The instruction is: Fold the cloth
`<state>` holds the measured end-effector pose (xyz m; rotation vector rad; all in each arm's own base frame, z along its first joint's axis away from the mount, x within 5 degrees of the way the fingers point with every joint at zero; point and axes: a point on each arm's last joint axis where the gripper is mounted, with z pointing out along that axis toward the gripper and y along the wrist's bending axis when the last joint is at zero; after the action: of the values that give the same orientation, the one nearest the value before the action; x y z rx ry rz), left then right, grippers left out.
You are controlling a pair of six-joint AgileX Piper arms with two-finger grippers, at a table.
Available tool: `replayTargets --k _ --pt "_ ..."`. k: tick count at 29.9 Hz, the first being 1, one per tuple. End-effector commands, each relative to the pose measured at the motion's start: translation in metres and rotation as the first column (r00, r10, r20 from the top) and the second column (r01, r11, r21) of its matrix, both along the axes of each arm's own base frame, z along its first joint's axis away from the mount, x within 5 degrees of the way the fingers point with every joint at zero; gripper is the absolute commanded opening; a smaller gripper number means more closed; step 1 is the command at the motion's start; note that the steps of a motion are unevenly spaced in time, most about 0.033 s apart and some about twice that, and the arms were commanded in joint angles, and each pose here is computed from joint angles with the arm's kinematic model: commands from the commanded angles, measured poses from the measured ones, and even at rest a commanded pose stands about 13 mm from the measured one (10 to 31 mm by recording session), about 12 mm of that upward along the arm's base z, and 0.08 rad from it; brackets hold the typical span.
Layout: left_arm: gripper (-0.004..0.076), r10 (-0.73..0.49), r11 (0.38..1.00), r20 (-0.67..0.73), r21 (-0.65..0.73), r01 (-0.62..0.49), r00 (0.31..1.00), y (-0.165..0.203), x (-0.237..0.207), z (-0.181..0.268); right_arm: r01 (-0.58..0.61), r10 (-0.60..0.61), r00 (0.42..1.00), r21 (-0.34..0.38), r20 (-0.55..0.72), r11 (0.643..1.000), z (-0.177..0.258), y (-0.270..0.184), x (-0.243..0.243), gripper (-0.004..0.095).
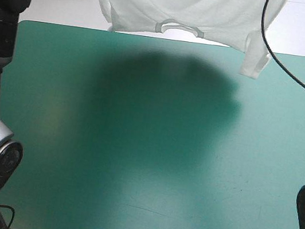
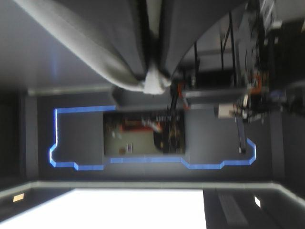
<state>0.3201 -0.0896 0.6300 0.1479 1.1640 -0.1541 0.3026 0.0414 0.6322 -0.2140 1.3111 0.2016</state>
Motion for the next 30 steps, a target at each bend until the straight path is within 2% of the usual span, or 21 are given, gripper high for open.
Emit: replayTargets --k 1,6,11,15,18,23,27,30 --pt "-0.0009 0.022 0.999 -0.181 0.035 -0.016 0.983 -0.001 0.014 -0.02 -0.002 0.007 0.99 0.036 -0.137 0.999 -0.016 0.0 0.013 -0.0008" --pt "-0.0009 0.06 0.995 -0.474 0.102 -0.013 0.879 -0.014 0.065 -0.081 -0.02 0.014 0.892 -0.01 -0.453 1.0 -0.076 0.006 0.067 -0.0007" --pt "-0.0009 0.078 0.995 -0.672 0.096 -0.018 0.736 -0.026 0.108 -0.142 -0.027 -0.03 0.722 -0.071 -0.691 0.997 -0.139 0.008 0.109 -0.0008" --pt "-0.0009 0.1 0.993 -0.761 0.118 -0.014 0.641 -0.031 0.126 -0.176 -0.003 -0.058 0.642 -0.078 -0.764 0.997 -0.173 0.007 0.134 -0.0009" --pt "-0.0009 0.13 0.989 -0.831 0.149 -0.008 0.541 -0.033 0.135 -0.202 -0.008 -0.064 0.592 -0.086 -0.803 0.996 -0.195 0.008 0.146 -0.0009" --pt "-0.0009 0.18 0.98 -0.91 0.197 0.007 0.372 -0.035 0.143 -0.24 -0.023 -0.072 0.42 -0.09 -0.905 0.996 -0.247 0.009 0.155 -0.0009" --pt "-0.0009 0.183 0.981 -0.922 0.196 0.003 0.341 -0.037 0.145 -0.249 -0.032 -0.075 0.305 -0.089 -0.949 0.996 -0.273 0.009 0.145 -0.0009" --pt "-0.0009 0.195 0.978 -0.93 0.208 0.009 0.311 -0.037 0.144 -0.255 -0.032 -0.094 0.261 -0.106 -0.961 0.994 -0.281 0.007 0.134 -0.0007"
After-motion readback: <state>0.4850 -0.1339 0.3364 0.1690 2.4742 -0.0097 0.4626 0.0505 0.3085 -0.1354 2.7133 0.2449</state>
